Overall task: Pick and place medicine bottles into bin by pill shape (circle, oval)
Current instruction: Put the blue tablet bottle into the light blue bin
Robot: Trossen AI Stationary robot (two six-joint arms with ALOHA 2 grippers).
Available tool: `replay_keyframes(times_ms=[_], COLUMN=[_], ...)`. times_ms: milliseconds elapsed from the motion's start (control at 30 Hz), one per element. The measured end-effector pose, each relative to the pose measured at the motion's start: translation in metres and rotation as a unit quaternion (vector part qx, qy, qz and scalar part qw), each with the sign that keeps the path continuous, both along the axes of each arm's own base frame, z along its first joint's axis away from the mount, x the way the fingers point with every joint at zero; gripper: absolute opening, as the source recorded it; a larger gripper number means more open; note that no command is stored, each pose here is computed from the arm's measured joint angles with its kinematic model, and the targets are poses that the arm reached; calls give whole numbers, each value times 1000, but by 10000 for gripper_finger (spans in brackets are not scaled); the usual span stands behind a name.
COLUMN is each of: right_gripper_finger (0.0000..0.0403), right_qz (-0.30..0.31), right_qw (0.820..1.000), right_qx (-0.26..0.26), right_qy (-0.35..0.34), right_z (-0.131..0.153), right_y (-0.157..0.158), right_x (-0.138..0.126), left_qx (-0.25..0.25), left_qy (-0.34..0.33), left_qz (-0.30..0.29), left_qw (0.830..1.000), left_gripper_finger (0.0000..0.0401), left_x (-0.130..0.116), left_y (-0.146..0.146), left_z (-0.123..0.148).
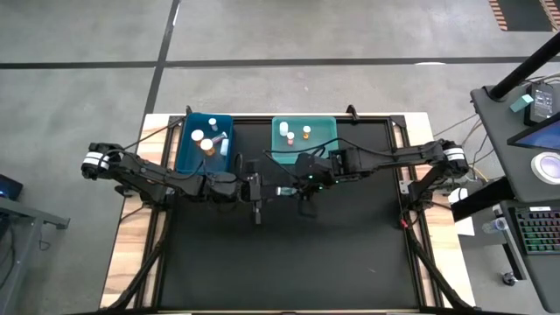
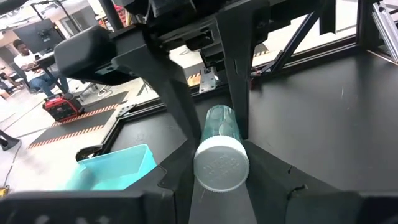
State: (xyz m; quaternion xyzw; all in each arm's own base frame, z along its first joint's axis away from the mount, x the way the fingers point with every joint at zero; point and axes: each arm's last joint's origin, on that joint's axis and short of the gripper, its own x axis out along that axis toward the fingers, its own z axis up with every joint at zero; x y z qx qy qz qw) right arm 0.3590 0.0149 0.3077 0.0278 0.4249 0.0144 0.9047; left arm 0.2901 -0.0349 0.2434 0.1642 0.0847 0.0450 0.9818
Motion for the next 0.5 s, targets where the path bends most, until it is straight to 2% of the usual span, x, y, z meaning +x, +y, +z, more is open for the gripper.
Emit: replay_keyframes(times_ms=[233,367,500], right_gripper_finger=[91,92,107], right_qz=[4,1,-3], right_qw=[1000,1000,1000], right_qx=[0,0,-2], right_qy=[0,-1,4], right_z=[0,0,-1], right_y=[0,0,0], right_x=[0,0,0], left_qx=[-6,-3,-3], left_qy=[0,-5,-5], left_qz=[1,0,-2], left_qw=[1000,1000,1000], left_gripper_finger=[110,124,156], left_x=[-1,-3,-7], left_y=[0,0,1], left_z=[1,5,9])
